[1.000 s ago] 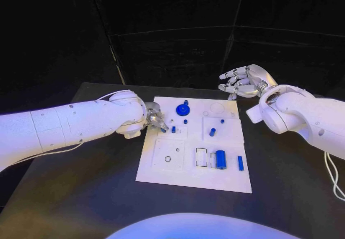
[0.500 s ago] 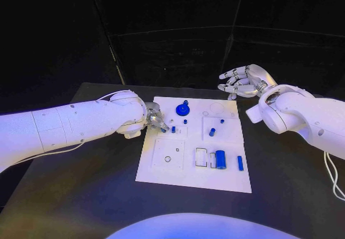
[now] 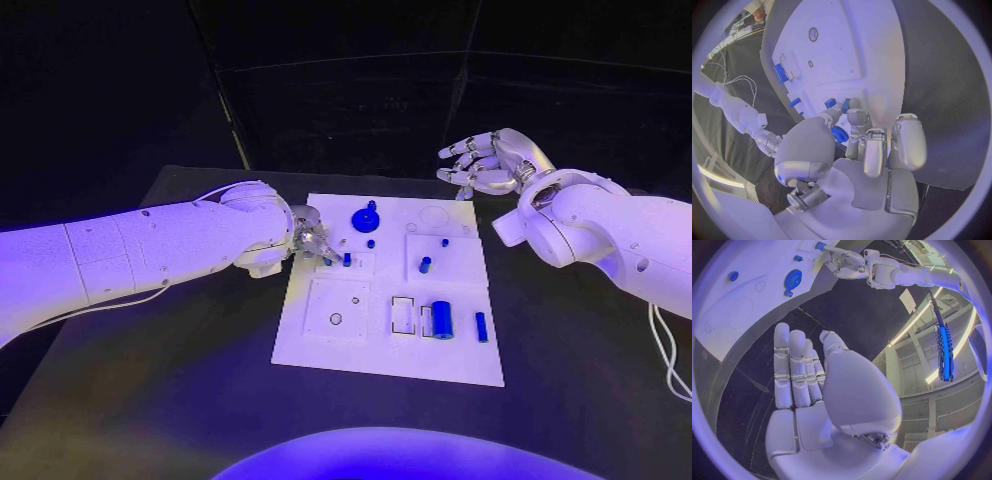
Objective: Assemble the parts on the task board
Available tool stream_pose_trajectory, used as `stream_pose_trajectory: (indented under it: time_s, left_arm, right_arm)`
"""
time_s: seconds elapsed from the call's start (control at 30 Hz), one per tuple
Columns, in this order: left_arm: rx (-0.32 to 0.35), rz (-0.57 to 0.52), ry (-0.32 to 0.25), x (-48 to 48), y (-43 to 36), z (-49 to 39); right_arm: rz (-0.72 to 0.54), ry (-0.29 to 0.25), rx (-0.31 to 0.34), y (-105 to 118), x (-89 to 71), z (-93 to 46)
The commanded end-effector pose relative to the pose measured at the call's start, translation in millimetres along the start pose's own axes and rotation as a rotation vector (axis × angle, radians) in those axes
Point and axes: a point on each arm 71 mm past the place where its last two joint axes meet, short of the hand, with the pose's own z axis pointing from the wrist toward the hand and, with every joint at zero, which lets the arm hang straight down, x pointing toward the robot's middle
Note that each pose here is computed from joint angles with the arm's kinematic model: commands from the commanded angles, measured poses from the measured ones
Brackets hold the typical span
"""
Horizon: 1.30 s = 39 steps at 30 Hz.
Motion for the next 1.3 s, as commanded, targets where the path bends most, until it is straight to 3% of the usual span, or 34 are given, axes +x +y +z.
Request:
stream_pose_trajectory:
  time_s: [0.03,0.53,0.97,1.1,1.3]
  left_arm:
    - [-0.018,0.008,0.011,2.1,2.3,1.1]
    - [0.005,-0.023,-0.033,-1.0,3.4,-1.7]
    - [0.051,-0.079,-0.061,-9.6,6.7,-14.2]
    - [0.131,-0.157,-0.085,-19.7,3.1,-19.2]
    - [0.303,-0.276,-0.181,-37.1,-5.4,-21.4]
  right_arm:
    - [-0.002,-0.002,-0.015,2.2,-0.3,0.2]
    - [-0.002,-0.001,-0.015,1.9,-0.5,0.5]
    - [-0.002,0.0,-0.014,1.4,-0.5,0.9]
    - [-0.003,-0.001,-0.013,1.0,-0.8,1.1]
    - [-0.003,-0.001,-0.013,1.1,-0.2,1.7]
